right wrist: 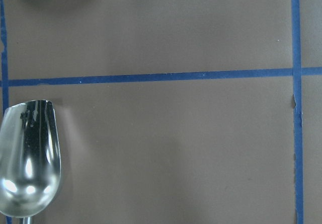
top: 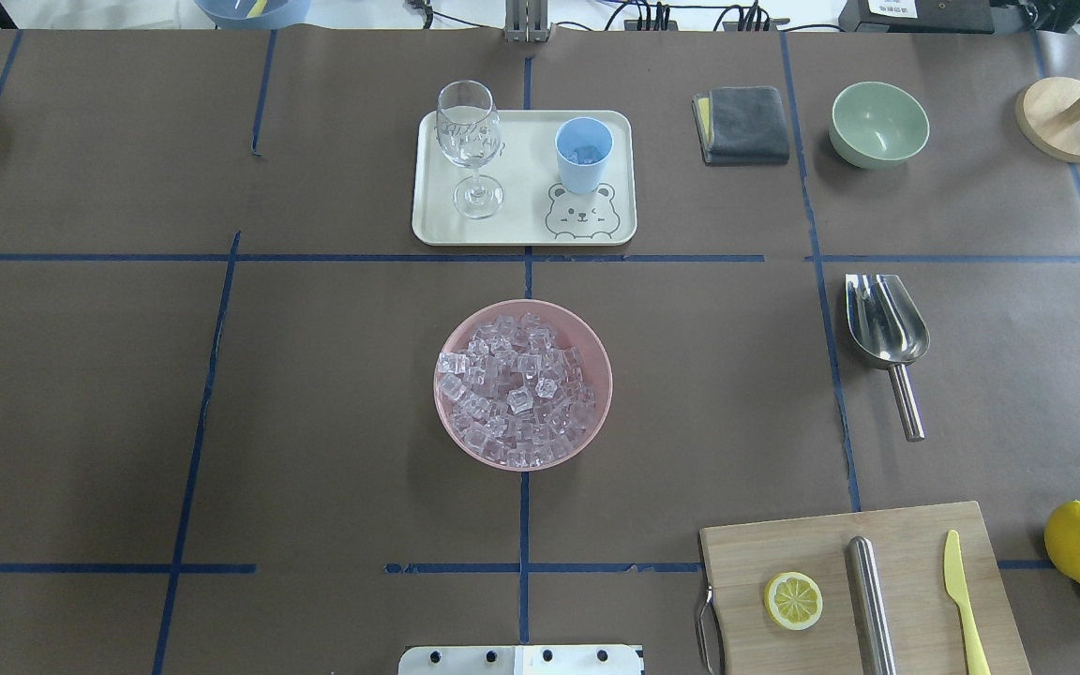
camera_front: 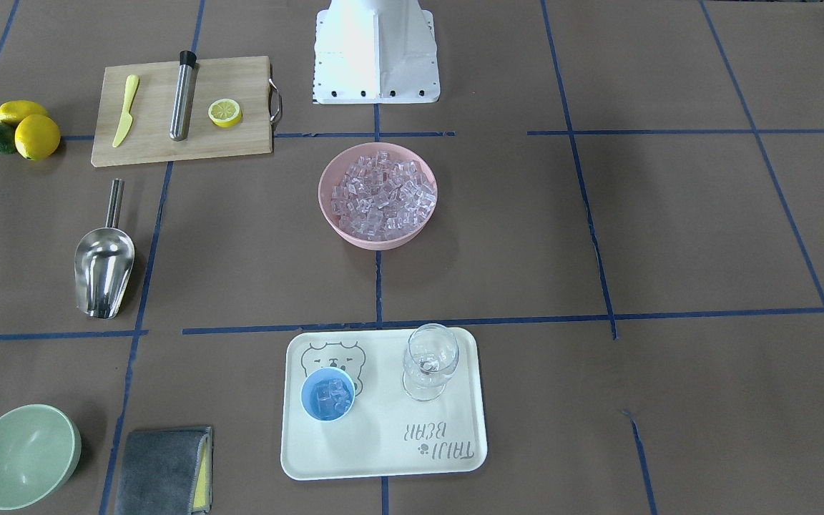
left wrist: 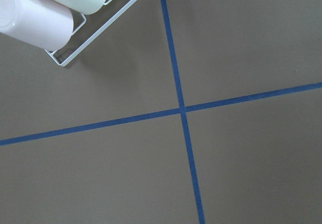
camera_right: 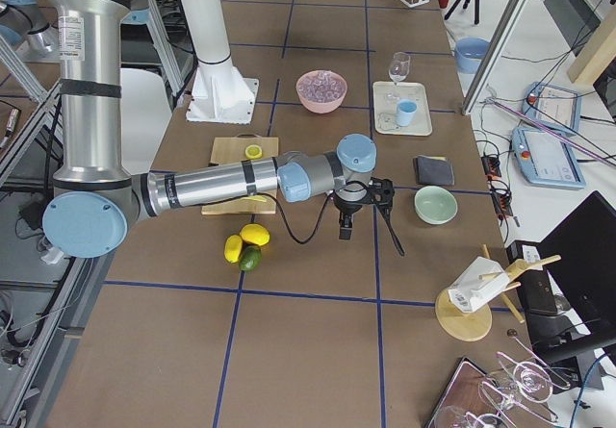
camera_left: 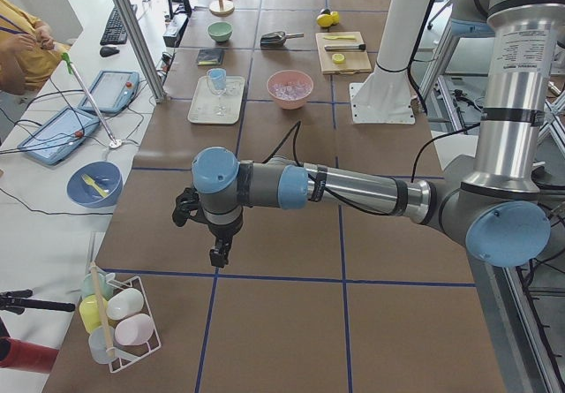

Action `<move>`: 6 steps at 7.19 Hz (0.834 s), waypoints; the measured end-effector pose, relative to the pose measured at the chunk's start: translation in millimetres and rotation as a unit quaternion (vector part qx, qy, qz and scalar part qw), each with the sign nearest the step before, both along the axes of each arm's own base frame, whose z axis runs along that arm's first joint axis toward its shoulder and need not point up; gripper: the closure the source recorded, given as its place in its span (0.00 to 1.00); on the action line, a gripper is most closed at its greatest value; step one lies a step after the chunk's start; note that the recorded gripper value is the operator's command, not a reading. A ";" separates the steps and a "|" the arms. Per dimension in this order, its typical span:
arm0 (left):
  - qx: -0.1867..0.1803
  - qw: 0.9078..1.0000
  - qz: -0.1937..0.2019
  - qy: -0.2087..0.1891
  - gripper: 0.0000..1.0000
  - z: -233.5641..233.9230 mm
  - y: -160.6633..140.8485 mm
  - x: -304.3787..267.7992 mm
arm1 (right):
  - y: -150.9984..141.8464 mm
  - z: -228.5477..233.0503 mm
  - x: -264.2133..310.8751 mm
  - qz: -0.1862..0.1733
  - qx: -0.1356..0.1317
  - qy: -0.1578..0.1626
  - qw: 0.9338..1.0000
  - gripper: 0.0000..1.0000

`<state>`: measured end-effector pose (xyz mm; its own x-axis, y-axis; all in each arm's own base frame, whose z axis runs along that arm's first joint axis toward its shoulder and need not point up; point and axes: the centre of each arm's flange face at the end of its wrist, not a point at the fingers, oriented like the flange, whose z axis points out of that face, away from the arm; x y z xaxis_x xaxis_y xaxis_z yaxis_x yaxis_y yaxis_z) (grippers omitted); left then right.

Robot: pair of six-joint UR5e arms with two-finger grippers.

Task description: Put ice in cup with scoop

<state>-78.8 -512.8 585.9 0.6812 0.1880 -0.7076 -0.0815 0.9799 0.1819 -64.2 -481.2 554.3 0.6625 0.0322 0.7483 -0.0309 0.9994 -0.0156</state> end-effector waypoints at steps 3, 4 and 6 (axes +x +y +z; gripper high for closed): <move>-0.010 1.000 0.005 0.004 0.00 10.3 0.6 5.6 | 2.8 8.6 7.0 -0.005 0.003 0.001 1.000 0.00; -0.014 1.000 0.007 0.004 0.00 13.7 0.6 6.7 | 2.8 11.0 17.5 0.005 0.001 0.002 1.000 0.00; -0.020 1.000 0.009 0.003 0.00 20.2 -1.5 9.4 | 5.4 19.5 43.8 0.017 0.005 0.004 1.000 0.00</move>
